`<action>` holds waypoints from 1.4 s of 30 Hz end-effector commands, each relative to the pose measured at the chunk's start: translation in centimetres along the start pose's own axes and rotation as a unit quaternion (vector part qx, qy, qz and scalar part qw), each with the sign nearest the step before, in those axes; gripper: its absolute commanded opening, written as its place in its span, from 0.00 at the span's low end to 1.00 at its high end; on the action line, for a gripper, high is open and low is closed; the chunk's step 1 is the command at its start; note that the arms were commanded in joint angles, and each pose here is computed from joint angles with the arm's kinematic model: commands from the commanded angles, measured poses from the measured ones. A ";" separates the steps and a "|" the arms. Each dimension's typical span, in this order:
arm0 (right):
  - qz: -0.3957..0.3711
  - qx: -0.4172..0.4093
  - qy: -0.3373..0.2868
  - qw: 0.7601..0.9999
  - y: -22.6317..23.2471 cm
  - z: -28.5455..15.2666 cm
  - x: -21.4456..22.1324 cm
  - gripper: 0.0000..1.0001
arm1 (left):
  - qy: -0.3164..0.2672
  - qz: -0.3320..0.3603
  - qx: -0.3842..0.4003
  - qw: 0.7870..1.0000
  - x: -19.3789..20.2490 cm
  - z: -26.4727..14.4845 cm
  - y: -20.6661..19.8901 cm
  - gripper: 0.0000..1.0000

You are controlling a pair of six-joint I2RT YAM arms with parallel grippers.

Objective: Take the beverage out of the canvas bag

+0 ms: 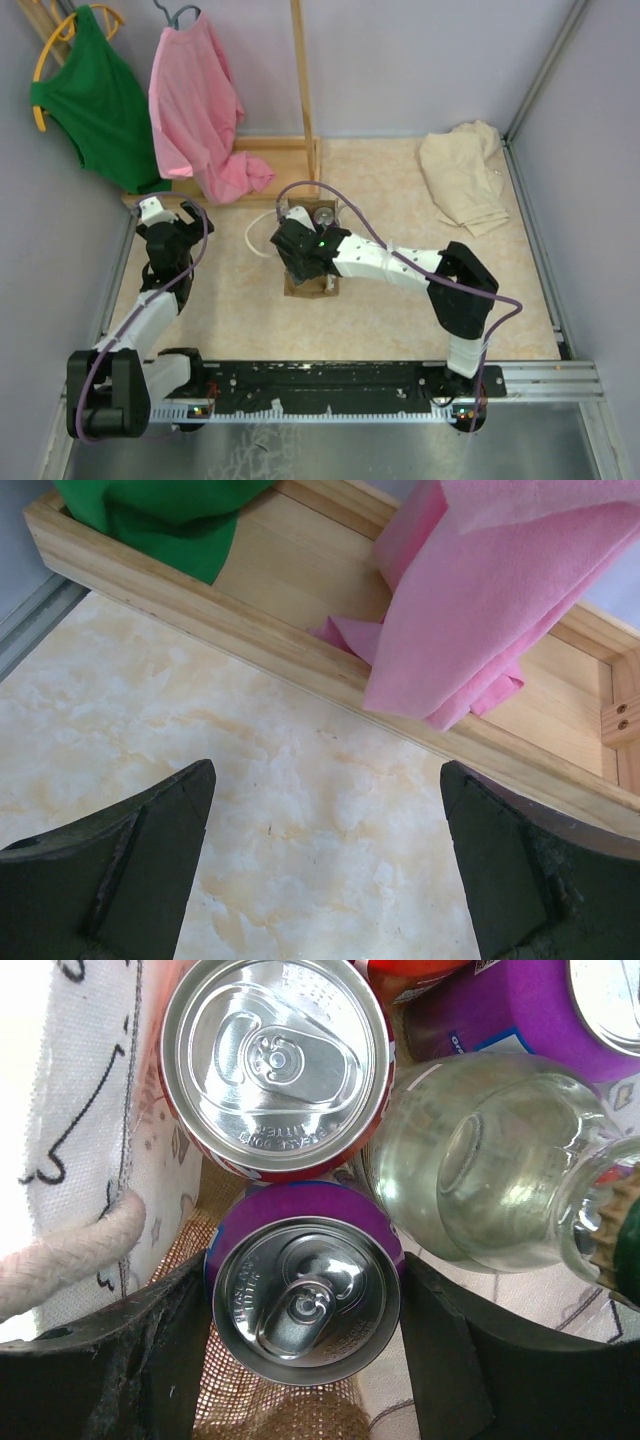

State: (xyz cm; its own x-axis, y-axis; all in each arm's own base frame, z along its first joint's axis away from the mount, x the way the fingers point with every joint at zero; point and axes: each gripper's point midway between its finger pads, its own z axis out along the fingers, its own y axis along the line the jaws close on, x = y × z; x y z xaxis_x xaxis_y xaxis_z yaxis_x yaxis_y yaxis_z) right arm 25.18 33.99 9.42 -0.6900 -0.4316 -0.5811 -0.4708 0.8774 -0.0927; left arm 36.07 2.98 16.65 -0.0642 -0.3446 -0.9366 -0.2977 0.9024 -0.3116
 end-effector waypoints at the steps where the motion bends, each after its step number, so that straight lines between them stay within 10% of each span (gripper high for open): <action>1: -0.033 0.017 0.083 0.996 0.1 3.3 5.6 0.20 | -0.009 -0.003 0.010 1.000 -0.4 0.1 -0.4 1.00; 8: -0.034 0.021 0.091 0.995 0.0 3.3 6.1 0.00 | -0.010 -0.003 0.010 1.000 -0.4 0.1 -0.4 1.00; 42: -0.024 -0.056 -0.089 0.994 -0.1 -8.3 -5.9 0.00 | -0.004 0.001 0.010 1.000 -0.1 0.2 -0.4 1.00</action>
State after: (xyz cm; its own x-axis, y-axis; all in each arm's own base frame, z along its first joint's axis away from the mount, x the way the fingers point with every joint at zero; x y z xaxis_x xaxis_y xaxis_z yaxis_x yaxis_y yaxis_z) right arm 24.55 33.16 12.41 -0.6495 -0.4772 -0.5920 -0.5273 0.8436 -0.1015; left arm 36.16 2.96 16.18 -0.0771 -0.3442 -0.9357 -0.3011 0.9027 -0.3072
